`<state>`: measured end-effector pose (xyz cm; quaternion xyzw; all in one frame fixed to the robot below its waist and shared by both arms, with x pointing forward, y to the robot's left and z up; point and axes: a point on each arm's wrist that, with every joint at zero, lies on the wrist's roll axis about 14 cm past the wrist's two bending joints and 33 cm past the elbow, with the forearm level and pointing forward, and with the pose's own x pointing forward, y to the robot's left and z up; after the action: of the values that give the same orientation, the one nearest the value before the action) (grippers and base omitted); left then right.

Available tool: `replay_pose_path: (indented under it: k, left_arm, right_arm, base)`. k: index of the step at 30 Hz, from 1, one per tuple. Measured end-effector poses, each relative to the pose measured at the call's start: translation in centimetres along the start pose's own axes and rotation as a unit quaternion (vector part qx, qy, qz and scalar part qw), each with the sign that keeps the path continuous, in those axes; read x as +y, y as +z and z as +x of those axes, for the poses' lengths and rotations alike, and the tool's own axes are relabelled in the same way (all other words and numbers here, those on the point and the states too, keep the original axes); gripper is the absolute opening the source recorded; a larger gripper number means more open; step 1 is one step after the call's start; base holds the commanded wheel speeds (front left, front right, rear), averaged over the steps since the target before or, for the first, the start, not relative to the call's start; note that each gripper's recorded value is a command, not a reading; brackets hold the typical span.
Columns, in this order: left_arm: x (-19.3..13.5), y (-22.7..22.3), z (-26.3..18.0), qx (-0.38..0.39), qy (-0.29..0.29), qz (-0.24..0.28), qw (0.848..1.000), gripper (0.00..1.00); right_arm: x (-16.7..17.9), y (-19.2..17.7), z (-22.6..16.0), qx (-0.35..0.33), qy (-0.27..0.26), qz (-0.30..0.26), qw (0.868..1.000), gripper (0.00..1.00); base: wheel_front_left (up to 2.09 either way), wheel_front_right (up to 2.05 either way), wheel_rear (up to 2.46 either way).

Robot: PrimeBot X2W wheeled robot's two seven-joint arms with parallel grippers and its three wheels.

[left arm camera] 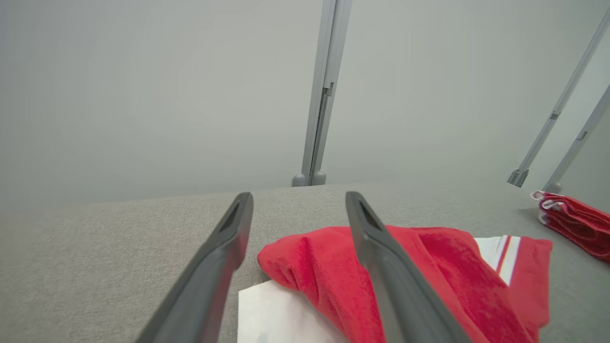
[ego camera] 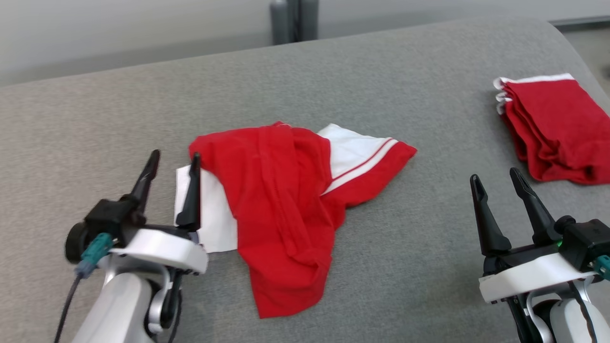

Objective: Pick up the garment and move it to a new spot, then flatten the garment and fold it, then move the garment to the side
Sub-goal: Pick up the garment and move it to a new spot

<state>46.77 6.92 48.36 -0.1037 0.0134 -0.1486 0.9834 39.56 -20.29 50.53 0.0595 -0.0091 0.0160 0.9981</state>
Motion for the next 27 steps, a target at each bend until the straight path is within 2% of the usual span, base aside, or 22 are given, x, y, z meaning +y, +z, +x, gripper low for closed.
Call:
replay_pose_path:
  k: [6, 12, 17, 27]
  left_arm:
    - [5.9, 1.9, -4.2, -0.020, 0.085, 0.012, 0.996, 1.00]
    - [9.0, 2.5, -8.8, -0.016, 0.129, 0.019, 0.991, 1.00]
    - [9.3, 2.9, -11.2, -0.013, 0.135, 0.022, 0.991, 1.00]
    - [7.8, 3.3, -13.6, -0.018, 0.131, 0.017, 0.991, 1.00]
  right_arm:
    - [2.0, 0.4, 0.0, 0.001, 0.034, -0.002, 0.999, 1.00]
    - [3.5, 1.1, -0.7, -0.002, 0.057, -0.004, 0.998, 1.00]
    - [4.1, 1.4, -1.7, 0.000, 0.066, -0.005, 0.998, 1.00]
    - [3.7, 1.6, -3.9, 0.004, 0.059, -0.006, 0.998, 1.00]
  base:
    - [0.00, 0.00, 0.00]
    - [0.00, 0.00, 0.00]
    - [0.00, 0.00, 0.00]
    - [0.00, 0.00, 0.00]
